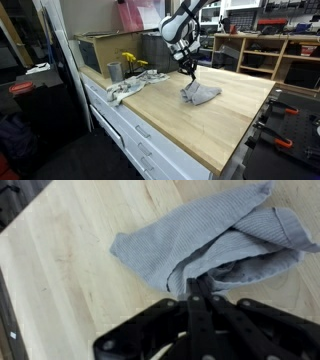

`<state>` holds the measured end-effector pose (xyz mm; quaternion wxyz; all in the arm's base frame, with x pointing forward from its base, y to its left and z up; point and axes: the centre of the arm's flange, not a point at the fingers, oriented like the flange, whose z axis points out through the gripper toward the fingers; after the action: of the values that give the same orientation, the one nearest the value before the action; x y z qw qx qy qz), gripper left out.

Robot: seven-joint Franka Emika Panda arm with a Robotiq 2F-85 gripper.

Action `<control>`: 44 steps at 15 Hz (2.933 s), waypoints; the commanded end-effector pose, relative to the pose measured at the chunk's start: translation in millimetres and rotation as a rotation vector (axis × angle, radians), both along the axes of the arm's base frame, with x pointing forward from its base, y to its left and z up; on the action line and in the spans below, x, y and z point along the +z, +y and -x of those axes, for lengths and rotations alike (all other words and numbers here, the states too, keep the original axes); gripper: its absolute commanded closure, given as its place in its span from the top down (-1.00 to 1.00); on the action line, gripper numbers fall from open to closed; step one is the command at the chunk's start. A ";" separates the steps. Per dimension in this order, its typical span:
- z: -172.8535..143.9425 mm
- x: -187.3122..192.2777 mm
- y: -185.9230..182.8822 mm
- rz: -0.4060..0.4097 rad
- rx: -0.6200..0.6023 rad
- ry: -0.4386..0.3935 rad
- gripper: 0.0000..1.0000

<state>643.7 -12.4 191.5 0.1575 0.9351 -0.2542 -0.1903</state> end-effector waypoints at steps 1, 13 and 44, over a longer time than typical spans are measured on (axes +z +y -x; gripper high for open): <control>29.4 53.7 14.1 0.046 -0.046 0.066 -0.99; 43.2 141.2 35.4 0.042 -0.080 0.064 -0.99; 169.8 64.2 -68.1 0.028 0.268 0.313 -0.99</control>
<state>499.7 -95.0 244.2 0.2524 0.9251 -0.0422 -0.2806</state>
